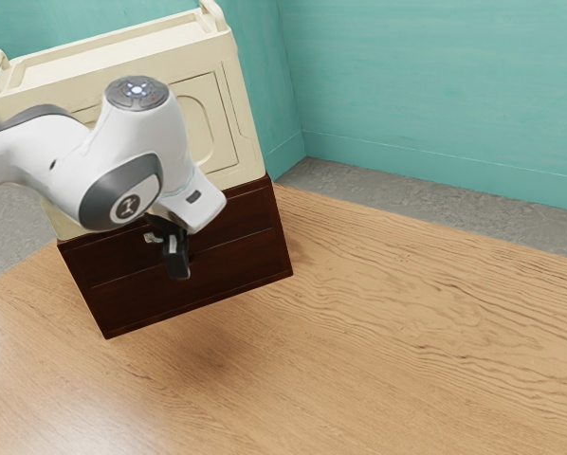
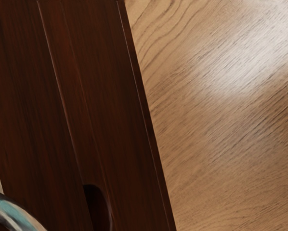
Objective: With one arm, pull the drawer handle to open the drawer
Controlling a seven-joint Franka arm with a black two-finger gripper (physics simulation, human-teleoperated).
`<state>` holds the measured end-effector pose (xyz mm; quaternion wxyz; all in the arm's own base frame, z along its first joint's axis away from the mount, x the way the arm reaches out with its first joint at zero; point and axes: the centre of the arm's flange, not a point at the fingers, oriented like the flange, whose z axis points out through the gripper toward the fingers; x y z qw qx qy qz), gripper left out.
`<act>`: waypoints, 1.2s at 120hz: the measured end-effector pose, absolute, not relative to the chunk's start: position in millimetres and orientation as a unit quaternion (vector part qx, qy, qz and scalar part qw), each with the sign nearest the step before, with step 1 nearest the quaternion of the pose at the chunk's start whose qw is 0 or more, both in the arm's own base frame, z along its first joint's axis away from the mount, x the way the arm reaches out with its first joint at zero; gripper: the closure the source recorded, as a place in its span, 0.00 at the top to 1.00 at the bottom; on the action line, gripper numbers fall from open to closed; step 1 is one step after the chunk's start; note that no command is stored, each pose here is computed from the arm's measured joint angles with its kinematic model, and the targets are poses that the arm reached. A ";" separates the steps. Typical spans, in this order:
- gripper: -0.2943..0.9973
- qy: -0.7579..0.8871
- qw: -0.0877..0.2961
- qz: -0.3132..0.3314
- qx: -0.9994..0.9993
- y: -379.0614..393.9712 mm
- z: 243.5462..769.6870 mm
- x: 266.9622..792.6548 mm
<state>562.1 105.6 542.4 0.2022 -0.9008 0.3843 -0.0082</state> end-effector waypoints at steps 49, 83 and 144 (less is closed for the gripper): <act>0.74 0.404 0.188 -0.031 -0.895 93.7 541.0 542.5; 0.74 0.418 0.177 -0.042 -0.890 74.3 540.6 520.6; 0.75 0.451 0.194 -0.047 -0.870 24.8 544.0 457.9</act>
